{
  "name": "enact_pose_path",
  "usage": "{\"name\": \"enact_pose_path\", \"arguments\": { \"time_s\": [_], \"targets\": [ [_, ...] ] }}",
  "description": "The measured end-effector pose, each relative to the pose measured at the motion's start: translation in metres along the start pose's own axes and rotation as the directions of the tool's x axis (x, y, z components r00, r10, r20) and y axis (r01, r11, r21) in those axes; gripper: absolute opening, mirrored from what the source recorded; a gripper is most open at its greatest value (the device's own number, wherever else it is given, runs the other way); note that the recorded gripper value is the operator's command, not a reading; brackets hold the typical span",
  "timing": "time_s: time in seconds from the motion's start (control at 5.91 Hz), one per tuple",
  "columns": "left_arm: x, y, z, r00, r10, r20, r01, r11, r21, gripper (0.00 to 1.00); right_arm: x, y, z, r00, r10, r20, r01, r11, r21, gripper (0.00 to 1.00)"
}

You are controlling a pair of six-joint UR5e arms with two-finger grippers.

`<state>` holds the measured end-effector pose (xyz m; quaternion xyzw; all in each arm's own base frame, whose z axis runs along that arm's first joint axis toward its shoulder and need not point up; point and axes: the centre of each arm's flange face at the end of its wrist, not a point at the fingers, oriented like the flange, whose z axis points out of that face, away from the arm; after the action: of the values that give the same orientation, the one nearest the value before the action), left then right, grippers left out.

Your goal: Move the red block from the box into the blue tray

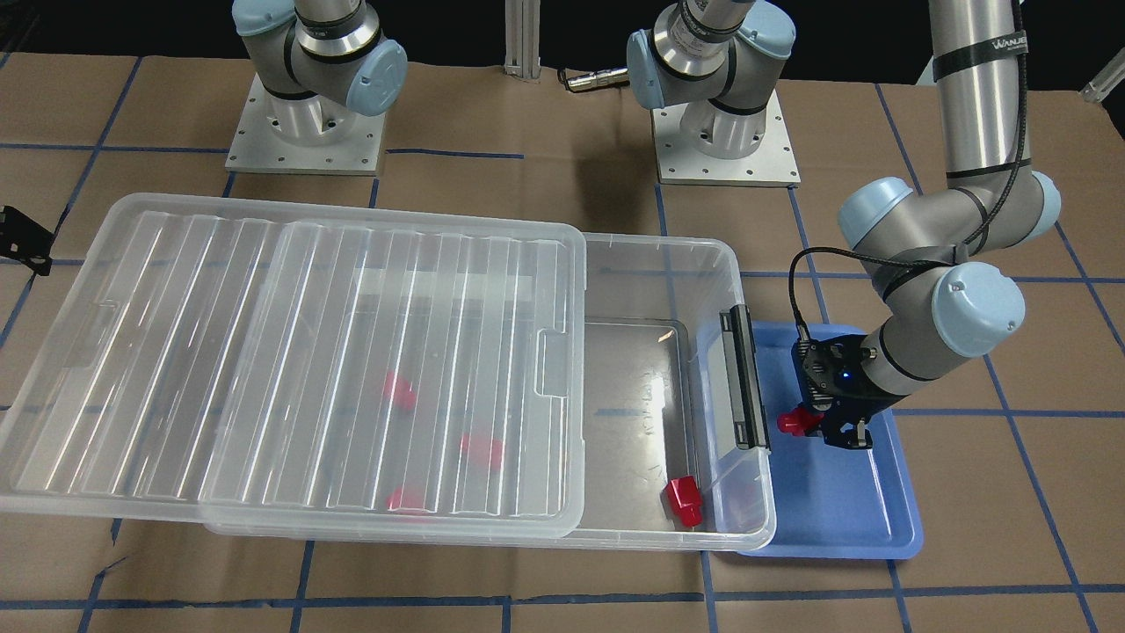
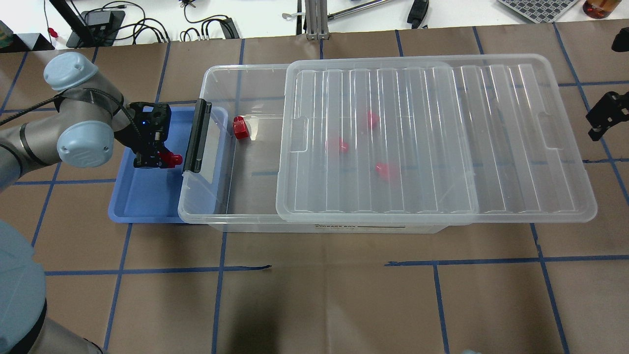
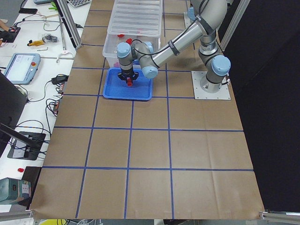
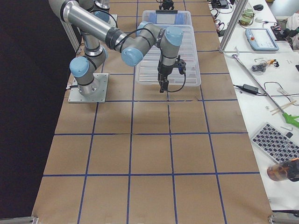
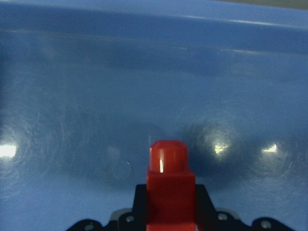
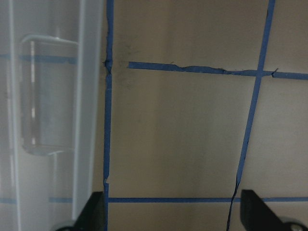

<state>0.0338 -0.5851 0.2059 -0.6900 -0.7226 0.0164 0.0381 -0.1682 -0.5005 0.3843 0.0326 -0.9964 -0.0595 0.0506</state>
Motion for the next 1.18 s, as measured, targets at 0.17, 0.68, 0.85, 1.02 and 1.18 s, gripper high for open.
{"name": "enact_pose_path", "arguments": {
  "time_s": [0.17,0.68,0.85,1.02,1.18],
  "targets": [
    [-0.001,0.001,0.006,1.000,-0.002,-0.009,0.002,1.000,0.002,0.66,0.008,0.007,0.018,1.000,0.020,0.001,-0.020,1.000,-0.007,1.00],
    [-0.004,-0.003,0.001,1.000,-0.008,-0.007,0.008,1.000,0.004,0.98,0.005,0.015,0.038,0.997,0.076,0.023,-0.075,0.997,-0.036,1.00],
    [-0.003,-0.008,-0.014,1.000,-0.021,0.000,0.021,1.000,0.001,0.97,0.004,0.016,0.038,0.995,0.097,0.031,-0.096,0.995,-0.038,1.00],
    [-0.001,-0.015,-0.041,0.998,-0.062,-0.001,0.062,0.998,0.000,0.98,0.001,0.017,0.038,0.993,0.115,0.037,-0.113,0.993,-0.040,1.00],
    [0.000,-0.026,-0.078,0.995,-0.094,-0.017,0.094,0.996,-0.001,0.98,-0.002,0.018,0.040,0.990,0.127,0.055,-0.125,0.991,-0.038,1.00]
  ]
}}
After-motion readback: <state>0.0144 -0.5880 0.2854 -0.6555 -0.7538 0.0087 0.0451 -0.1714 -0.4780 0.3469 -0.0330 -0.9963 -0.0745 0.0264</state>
